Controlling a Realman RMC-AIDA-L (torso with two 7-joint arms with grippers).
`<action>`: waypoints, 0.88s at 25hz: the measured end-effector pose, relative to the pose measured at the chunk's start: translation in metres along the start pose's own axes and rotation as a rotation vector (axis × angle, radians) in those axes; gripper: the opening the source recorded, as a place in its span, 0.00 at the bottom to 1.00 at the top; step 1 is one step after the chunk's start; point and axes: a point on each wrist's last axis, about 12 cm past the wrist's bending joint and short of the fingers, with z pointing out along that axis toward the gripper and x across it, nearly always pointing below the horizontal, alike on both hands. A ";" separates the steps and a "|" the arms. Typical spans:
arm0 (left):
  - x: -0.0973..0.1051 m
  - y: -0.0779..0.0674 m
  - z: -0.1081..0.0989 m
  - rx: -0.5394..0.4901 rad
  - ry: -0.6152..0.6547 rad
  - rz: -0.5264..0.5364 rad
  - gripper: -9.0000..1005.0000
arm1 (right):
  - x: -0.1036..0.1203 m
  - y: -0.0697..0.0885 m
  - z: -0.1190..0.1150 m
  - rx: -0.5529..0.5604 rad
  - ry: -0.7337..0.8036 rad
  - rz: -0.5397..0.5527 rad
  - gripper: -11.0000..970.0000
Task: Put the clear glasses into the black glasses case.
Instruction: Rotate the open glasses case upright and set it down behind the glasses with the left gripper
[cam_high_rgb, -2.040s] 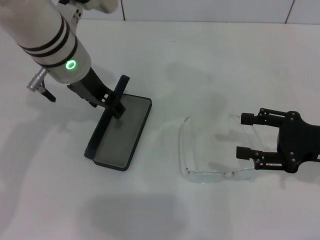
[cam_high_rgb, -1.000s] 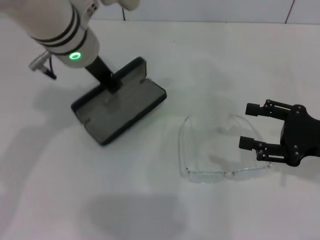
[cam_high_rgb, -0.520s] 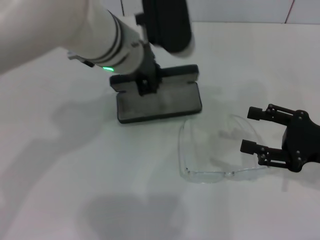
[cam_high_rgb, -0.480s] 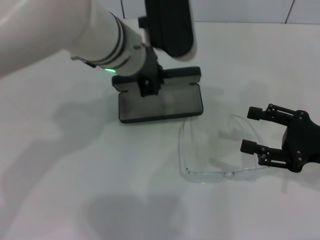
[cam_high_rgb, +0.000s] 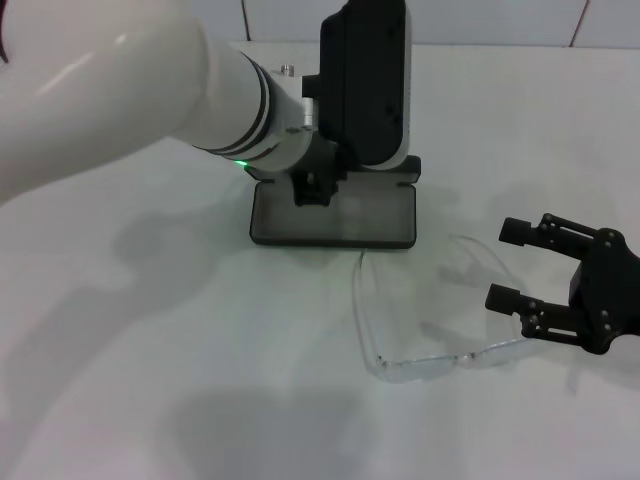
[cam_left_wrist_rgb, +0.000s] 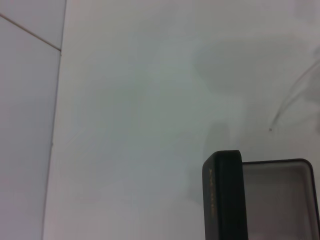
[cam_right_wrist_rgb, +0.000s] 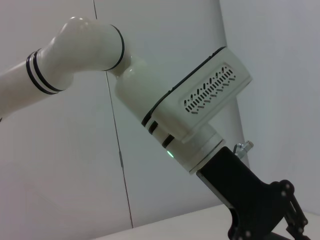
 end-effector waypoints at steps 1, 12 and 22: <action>0.000 0.001 -0.001 -0.007 -0.005 -0.001 0.22 | 0.000 0.000 0.000 0.000 -0.001 0.001 0.79; 0.004 0.001 0.002 -0.036 -0.026 -0.012 0.22 | -0.001 0.000 0.002 -0.002 -0.009 -0.002 0.79; 0.001 0.004 0.002 -0.052 -0.013 -0.043 0.22 | 0.000 0.000 0.001 0.003 -0.009 0.000 0.79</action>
